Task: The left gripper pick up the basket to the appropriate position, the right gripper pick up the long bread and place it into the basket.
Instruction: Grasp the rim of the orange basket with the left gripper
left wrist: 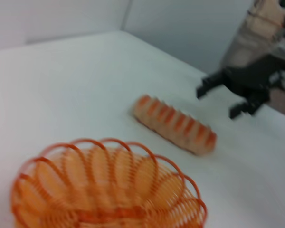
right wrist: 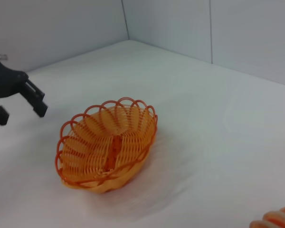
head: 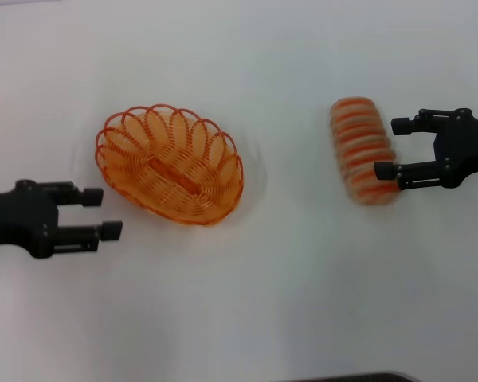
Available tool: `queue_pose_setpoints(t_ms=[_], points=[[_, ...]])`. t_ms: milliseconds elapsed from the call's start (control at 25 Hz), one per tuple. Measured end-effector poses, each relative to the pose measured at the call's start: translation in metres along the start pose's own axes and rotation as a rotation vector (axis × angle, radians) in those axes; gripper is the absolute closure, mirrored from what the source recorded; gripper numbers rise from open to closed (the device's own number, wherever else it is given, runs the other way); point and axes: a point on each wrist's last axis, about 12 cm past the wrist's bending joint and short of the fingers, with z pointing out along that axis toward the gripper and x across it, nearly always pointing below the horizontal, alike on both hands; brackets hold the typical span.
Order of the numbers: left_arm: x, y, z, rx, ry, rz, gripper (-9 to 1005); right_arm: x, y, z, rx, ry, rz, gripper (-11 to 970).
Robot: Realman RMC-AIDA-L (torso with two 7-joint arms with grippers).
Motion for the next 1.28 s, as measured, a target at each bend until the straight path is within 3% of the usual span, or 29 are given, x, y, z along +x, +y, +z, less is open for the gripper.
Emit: queue_pose_setpoints(t_ms=[240,480,800,960,1200,1280], points=[[-0.005,0.007,-0.009,-0.048,-0.135,-0.108,296,0.0,0.0,0.0,-0.003,-0.001,-0.001,62],[-0.015,0.026,-0.011,-0.117,-0.238,-0.37,297,-0.001,0.0,0.0,-0.007,-0.002,-0.002,62],[-0.042,0.044,-0.013,-0.132,-0.305,-0.564,361,-0.002,0.001,0.0,-0.011,-0.002,-0.005,62],[-0.058,0.052,-0.014,-0.162,-0.259,-0.573,369,-0.003,0.002,0.0,-0.024,-0.004,-0.01,62],[-0.092,0.062,-0.005,-0.247,-0.017,-0.491,373,-0.005,0.002,-0.001,-0.03,-0.004,-0.015,62],[-0.096,0.062,-0.003,-0.258,0.013,-0.477,375,-0.005,0.002,-0.001,-0.031,-0.004,-0.016,62]])
